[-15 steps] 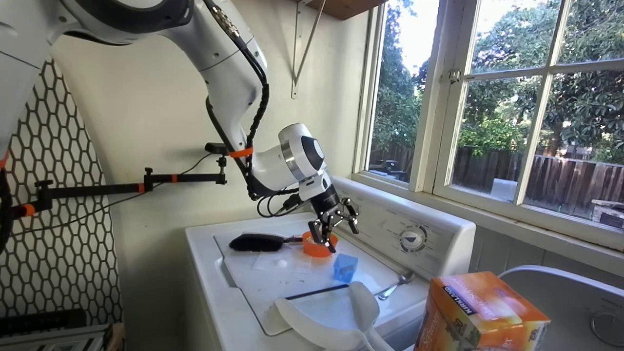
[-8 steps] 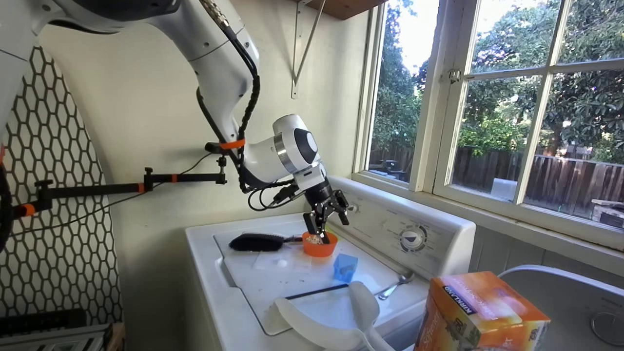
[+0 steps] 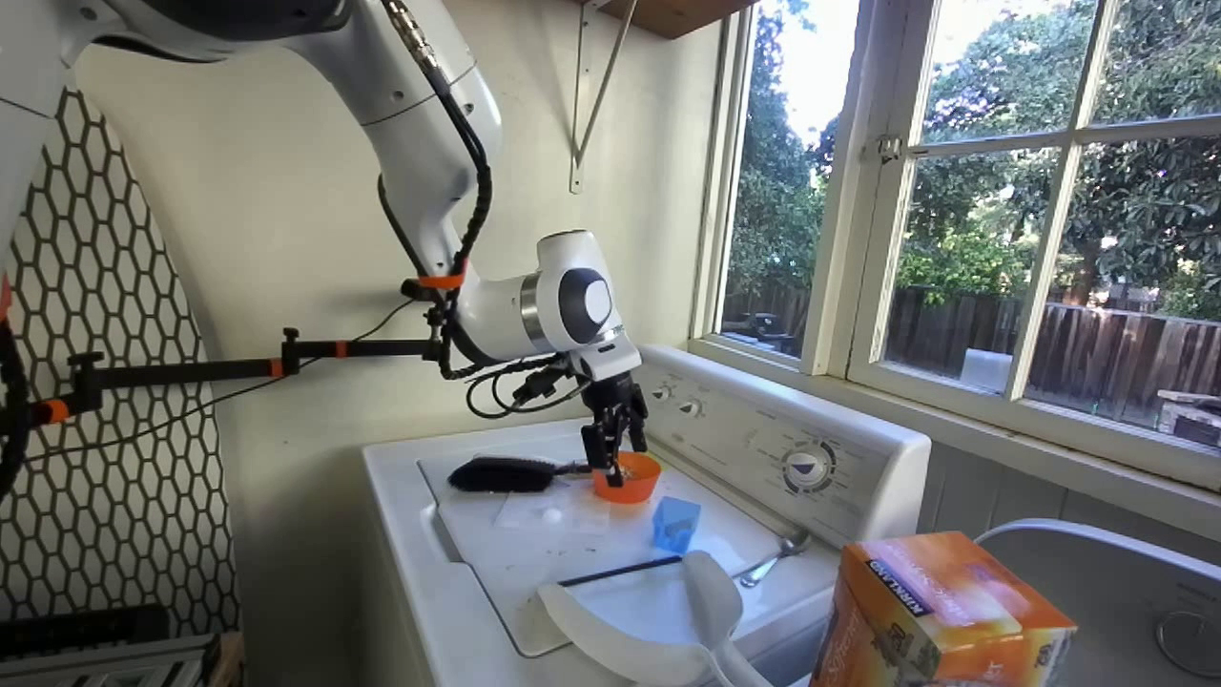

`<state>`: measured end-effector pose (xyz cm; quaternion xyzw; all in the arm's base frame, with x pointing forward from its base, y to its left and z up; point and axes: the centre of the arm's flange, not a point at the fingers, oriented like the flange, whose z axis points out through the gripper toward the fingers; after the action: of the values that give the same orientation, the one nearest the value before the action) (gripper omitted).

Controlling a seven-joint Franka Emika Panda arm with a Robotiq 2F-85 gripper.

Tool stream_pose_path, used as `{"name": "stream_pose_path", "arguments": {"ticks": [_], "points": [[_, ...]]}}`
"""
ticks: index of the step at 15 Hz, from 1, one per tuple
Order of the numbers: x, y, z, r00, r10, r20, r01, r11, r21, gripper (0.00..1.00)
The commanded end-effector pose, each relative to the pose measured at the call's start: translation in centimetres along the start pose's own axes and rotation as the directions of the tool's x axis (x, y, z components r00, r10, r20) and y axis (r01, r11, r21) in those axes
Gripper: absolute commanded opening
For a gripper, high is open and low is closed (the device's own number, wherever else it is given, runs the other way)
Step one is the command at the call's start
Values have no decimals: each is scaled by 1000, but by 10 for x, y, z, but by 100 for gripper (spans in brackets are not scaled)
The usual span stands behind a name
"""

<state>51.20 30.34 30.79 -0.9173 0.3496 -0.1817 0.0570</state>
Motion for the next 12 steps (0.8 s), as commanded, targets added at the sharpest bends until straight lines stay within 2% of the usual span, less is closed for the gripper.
{"name": "stream_pose_path", "arguments": {"ticks": [1,9,10,12], "points": [[-1,8,-3,994,-98,55,99,995,-20,70],[-18,12,16,940,-306,147,310,951,-4,6],[-20,13,18,931,-328,160,333,943,-2,1],[-26,17,26,909,-371,190,376,927,9,0]]}}
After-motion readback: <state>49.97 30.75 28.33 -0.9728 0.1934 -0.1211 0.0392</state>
